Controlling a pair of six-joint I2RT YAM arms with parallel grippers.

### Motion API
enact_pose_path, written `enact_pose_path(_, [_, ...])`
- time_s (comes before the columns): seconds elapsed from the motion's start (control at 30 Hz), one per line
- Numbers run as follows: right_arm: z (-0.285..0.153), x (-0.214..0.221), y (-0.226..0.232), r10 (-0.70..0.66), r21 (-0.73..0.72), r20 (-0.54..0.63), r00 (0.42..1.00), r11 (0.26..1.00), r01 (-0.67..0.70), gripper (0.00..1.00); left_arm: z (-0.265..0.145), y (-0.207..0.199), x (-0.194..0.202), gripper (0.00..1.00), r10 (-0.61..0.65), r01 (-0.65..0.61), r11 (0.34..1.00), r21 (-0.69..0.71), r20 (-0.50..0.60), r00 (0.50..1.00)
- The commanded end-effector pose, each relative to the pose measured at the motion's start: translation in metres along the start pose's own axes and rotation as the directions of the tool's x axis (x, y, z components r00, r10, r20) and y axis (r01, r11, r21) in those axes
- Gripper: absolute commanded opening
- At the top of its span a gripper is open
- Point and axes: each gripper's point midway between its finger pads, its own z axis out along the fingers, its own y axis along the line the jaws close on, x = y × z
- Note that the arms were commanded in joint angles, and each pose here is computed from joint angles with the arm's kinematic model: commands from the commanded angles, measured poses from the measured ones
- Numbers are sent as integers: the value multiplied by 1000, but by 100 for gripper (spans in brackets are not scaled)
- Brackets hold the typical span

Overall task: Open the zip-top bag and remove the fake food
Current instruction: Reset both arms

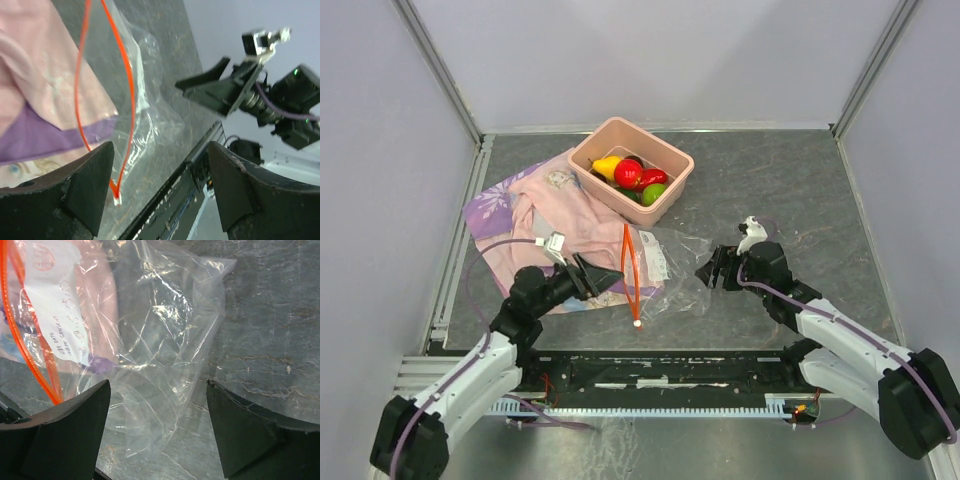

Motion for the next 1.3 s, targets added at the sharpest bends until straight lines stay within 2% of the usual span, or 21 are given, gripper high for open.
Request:
enact_pose_path(0.0, [0, -19, 15, 18, -61, 67, 998, 998, -14, 85, 11, -15, 7, 81, 65, -64, 998, -11, 19, 998])
enact_pose_path(0.17, [-6, -20, 17, 18, -72, 78, 997, 997, -13, 85, 18, -14, 17, 80, 85, -85, 995, -47, -2, 996])
enact_pose_path(0.47, [-25, -27, 30, -20, -131, 115, 993, 991, 35, 86, 21, -28, 6, 82, 129, -128, 991, -27, 20, 991])
enact_pose_path(0.57, [-29, -34, 37, -54, -150, 121, 991, 986, 72, 87, 19, -42, -2, 83, 147, -148, 989, 6, 37, 988])
enact_pose_path(0.67, [-33, -44, 47, -86, -173, 129, 988, 979, 108, 87, 16, -61, -11, 94, 164, -167, 985, 52, 59, 985])
enact_pose_path(0.77, [-38, -54, 57, -101, -202, 152, 983, 971, 131, 91, 12, -72, -20, 99, 201, -204, 978, 48, 68, 977])
enact_pose_path(0.9, [-50, -68, 73, -105, -249, 194, 975, 956, 152, 94, 6, -84, -35, 100, 262, -264, 965, 9, 65, 963])
enact_pose_path(1.03, [-65, -78, 88, -125, -293, 218, 968, 938, 187, 97, -4, -117, -52, 100, 305, -308, 951, 38, 76, 949])
enact_pose_path(1.17, [-79, -85, 99, -159, -319, 226, 961, 920, 227, 97, -13, -143, -71, 100, 349, -355, 934, 49, 109, 931])
enact_pose_path(1.27, [-91, -98, 109, -176, -325, 261, 949, 910, 259, 97, -18, -148, -82, 100, 389, -393, 920, 9, 114, 914])
